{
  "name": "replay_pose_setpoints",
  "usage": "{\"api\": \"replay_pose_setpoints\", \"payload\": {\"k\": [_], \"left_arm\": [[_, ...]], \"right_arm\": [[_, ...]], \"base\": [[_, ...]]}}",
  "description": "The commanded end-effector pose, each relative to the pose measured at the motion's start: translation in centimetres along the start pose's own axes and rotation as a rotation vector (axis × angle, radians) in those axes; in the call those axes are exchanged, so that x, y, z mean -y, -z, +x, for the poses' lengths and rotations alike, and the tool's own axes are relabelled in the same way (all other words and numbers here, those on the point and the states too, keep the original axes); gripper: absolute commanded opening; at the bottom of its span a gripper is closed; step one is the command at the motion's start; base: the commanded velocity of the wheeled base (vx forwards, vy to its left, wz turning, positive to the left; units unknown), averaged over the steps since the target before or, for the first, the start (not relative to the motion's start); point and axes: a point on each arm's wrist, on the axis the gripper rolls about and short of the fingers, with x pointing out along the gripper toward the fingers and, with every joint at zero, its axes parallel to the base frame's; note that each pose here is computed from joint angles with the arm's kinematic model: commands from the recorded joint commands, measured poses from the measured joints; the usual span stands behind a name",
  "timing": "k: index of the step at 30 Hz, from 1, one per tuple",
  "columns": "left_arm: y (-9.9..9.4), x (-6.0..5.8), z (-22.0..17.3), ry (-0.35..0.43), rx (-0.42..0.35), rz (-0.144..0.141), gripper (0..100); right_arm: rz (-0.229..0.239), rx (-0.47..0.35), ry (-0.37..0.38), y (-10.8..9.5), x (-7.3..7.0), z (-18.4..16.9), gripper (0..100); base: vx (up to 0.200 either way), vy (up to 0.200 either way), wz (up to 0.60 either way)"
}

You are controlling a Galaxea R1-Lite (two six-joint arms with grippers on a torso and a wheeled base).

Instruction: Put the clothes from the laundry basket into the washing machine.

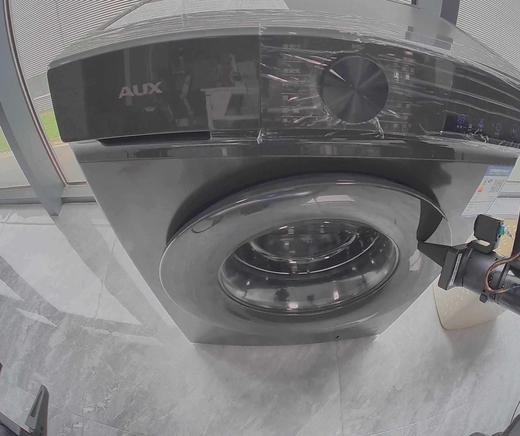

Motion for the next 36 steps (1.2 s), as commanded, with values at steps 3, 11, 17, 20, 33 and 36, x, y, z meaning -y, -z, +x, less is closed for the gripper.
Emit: {"api": "replay_pose_setpoints", "payload": {"k": [3, 11, 17, 20, 33, 36], "left_arm": [[0.5, 0.0, 0.0, -0.001, -0.001, 0.002, 100], [0.5, 0.0, 0.0, -0.001, -0.001, 0.0, 100], [0.5, 0.0, 0.0, 0.001, 0.001, -0.001, 100], [0.5, 0.0, 0.0, -0.001, -0.001, -0.001, 100], [0.5, 0.0, 0.0, 0.002, -0.002, -0.001, 100], [0.5, 0.0, 0.0, 0.004, -0.004, -0.001, 100]], "right_arm": [[-0.008, 0.023, -0.026, 0.2, -0.8, -0.3, 0], [-0.038, -0.006, -0.16, 2.5, -1.6, -5.9, 0], [-0.065, -0.005, -0.206, 3.8, -1.5, -8.7, 100], [-0.066, 0.009, -0.206, 4.0, -1.4, -9.5, 100], [-0.188, 0.173, 0.009, 5.1, 0.8, -15.1, 100], [-0.212, 0.286, 0.008, 5.7, 0.4, -18.2, 100]], "base": [[0.0, 0.0, 0.0], [0.0, 0.0, 0.0], [0.0, 0.0, 0.0], [0.0, 0.0, 0.0], [0.0, 0.0, 0.0], [0.0, 0.0, 0.0]]}}
